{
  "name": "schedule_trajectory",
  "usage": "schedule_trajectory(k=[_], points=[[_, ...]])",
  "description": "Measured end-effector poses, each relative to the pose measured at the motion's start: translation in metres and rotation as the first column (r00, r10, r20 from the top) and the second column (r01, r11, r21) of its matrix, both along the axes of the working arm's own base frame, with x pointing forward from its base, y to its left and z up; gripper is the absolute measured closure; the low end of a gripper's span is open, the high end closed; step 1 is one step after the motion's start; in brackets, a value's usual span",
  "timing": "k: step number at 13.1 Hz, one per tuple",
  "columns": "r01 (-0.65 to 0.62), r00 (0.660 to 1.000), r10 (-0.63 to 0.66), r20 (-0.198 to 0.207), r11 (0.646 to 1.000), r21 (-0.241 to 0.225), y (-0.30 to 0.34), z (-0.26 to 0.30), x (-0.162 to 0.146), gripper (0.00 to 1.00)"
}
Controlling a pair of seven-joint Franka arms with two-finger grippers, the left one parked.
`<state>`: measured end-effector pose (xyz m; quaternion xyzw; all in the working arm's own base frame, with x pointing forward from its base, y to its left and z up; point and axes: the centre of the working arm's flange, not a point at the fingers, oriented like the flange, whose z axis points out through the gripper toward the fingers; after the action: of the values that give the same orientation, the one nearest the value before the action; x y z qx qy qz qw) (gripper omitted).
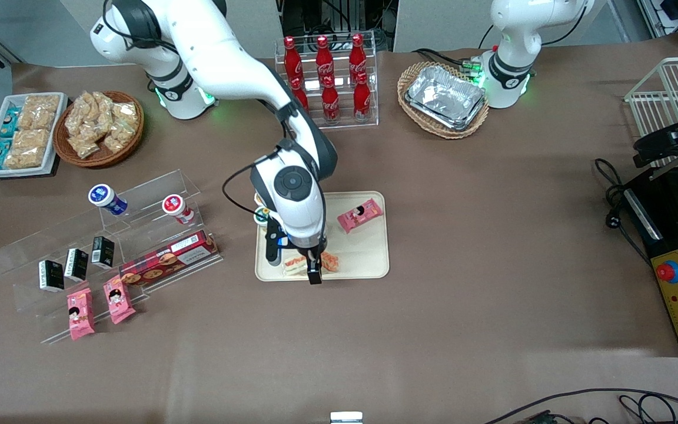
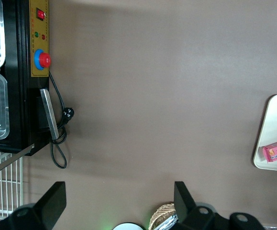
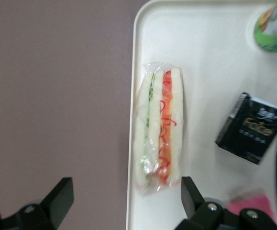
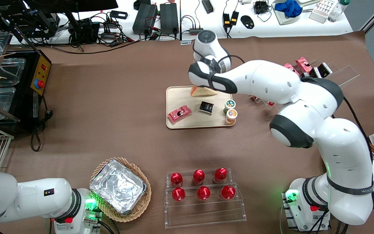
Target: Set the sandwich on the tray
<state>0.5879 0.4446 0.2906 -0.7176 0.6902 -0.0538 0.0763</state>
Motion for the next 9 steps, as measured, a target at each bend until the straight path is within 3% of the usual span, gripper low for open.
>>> schedule_trajectory(k=[2, 4, 5, 7, 9], points=[[-0.131, 0.989, 0.129, -0.069, 0.991, -0.026, -0.001, 0.040, -0.012, 0.00], [-0.296, 0.946, 0.287, -0.152, 0.955, -0.037, -0.010, 0.081, -0.026, 0.00], [-0.379, 0.910, 0.365, -0.197, 0.925, -0.034, -0.027, 0.101, -0.026, 0.00], [-0.558, 0.798, 0.540, -0.268, 0.829, 0.008, -0.082, 0.140, -0.015, 0.00], [-0.697, 0.684, 0.671, -0.286, 0.717, 0.018, -0.131, 0.171, -0.006, 0.00]])
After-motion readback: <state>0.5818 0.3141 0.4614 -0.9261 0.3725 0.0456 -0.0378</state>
